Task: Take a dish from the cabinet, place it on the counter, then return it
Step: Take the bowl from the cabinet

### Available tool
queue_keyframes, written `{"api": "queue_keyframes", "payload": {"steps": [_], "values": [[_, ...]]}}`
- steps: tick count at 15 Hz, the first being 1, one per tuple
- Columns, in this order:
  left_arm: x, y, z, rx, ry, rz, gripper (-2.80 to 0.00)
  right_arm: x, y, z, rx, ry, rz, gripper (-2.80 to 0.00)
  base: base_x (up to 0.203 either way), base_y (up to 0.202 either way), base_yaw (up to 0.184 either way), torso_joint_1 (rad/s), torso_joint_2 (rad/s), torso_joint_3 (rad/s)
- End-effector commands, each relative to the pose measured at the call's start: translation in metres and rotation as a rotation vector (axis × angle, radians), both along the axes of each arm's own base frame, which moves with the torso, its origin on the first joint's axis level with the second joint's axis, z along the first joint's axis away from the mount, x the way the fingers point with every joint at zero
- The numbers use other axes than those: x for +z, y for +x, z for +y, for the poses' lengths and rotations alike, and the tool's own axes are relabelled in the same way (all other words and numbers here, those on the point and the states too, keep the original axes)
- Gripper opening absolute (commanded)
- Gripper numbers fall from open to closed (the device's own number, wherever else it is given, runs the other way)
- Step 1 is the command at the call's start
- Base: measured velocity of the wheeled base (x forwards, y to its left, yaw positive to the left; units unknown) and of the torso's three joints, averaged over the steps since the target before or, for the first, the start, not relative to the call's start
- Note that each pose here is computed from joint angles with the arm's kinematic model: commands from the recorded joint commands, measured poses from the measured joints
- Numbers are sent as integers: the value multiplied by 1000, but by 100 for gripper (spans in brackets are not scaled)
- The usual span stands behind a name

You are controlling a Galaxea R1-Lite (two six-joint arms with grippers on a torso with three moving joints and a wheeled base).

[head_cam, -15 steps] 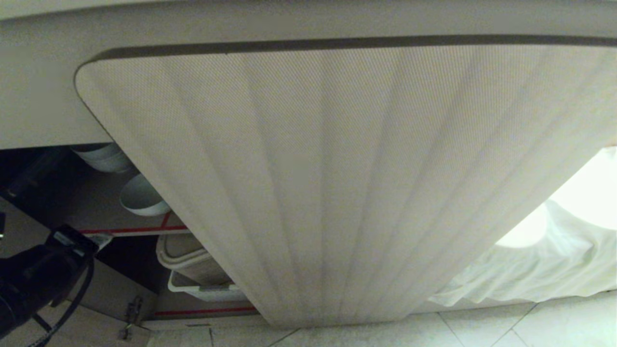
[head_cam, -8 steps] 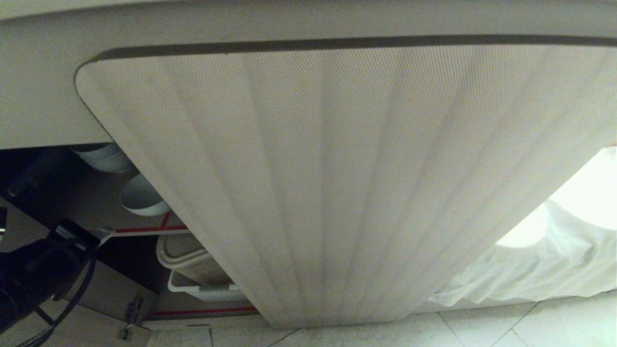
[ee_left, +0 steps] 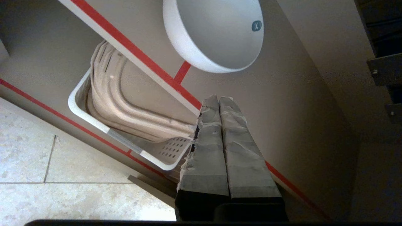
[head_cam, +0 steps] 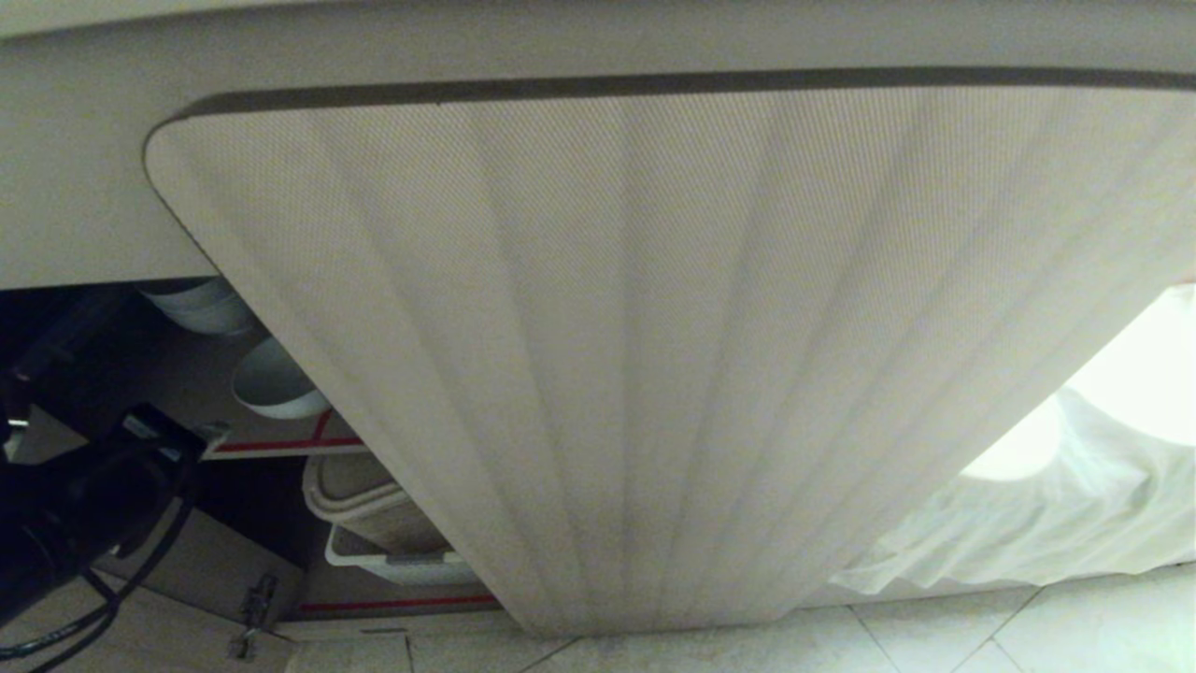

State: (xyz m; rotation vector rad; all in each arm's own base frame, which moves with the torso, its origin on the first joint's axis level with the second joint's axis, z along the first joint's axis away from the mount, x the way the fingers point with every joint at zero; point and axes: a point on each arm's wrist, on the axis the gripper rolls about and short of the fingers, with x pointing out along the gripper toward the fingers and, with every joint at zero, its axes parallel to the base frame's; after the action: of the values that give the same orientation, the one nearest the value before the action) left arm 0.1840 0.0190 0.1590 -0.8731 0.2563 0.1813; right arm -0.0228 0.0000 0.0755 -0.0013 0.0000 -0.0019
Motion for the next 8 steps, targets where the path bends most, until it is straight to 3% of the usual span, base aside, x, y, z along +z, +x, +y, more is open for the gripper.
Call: {"api": "queue_keyframes", "payload": {"steps": [1,8], "values": [[-1,5,1,3,-5,6,-280,0,0,0,2,0,0,-280,0,0,0,0,0,0],[2,15,2,12,-34,2,-280,0,0,0,0,0,0,-280,0,0,0,0,0,0]]}}
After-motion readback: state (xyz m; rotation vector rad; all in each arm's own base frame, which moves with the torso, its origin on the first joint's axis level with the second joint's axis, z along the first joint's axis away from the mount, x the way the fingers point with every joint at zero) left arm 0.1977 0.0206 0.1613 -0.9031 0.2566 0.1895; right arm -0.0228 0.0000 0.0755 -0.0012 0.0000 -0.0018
